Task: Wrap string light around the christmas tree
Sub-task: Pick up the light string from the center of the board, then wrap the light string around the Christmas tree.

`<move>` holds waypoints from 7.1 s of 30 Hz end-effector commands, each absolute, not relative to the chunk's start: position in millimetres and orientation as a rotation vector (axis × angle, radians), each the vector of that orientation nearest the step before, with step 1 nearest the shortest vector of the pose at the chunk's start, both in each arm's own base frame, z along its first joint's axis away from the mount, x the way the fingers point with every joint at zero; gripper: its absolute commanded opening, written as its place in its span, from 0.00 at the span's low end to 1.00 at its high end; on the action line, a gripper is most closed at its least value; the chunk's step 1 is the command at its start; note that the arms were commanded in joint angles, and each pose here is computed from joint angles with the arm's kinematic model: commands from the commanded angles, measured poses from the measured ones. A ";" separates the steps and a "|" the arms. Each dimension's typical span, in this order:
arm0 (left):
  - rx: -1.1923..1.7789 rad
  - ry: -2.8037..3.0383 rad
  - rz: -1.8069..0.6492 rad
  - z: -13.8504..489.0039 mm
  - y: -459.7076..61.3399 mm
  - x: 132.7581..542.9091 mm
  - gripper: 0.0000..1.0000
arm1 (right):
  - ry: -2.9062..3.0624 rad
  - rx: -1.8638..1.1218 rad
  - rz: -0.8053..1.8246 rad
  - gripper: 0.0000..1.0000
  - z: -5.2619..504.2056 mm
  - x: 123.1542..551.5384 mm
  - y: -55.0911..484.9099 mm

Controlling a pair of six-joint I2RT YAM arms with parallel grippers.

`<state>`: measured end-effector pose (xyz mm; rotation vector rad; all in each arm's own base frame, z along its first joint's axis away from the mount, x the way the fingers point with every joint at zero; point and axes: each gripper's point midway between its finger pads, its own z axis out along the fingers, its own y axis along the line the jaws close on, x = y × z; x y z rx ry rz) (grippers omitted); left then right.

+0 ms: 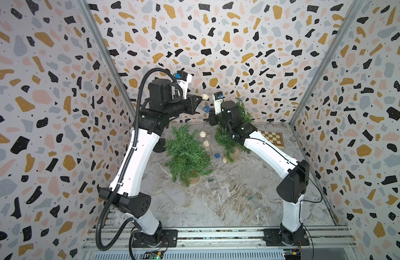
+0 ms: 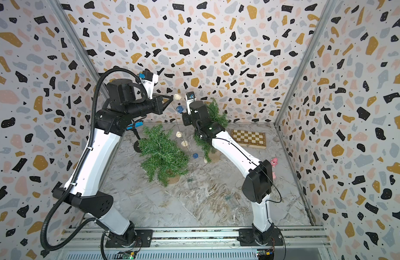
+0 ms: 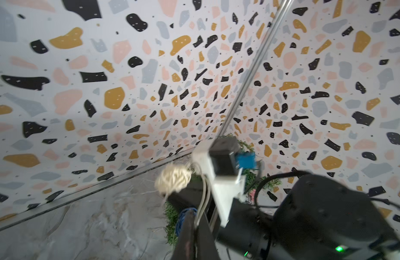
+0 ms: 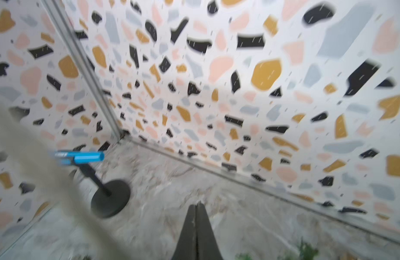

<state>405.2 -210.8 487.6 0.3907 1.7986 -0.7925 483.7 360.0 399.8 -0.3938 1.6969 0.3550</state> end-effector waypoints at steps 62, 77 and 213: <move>-0.121 1.793 -0.344 463.3 -23.5 412.5 0.00 | 1.361 -0.743 0.278 0.03 412.9 508.9 421.5; -0.241 1.994 -0.039 373.0 18.8 380.7 0.00 | 1.187 -0.808 0.276 0.00 490.7 461.7 429.7; -0.327 2.207 -0.168 300.7 -5.1 262.3 0.78 | 1.228 -1.617 0.333 0.00 199.4 130.5 425.9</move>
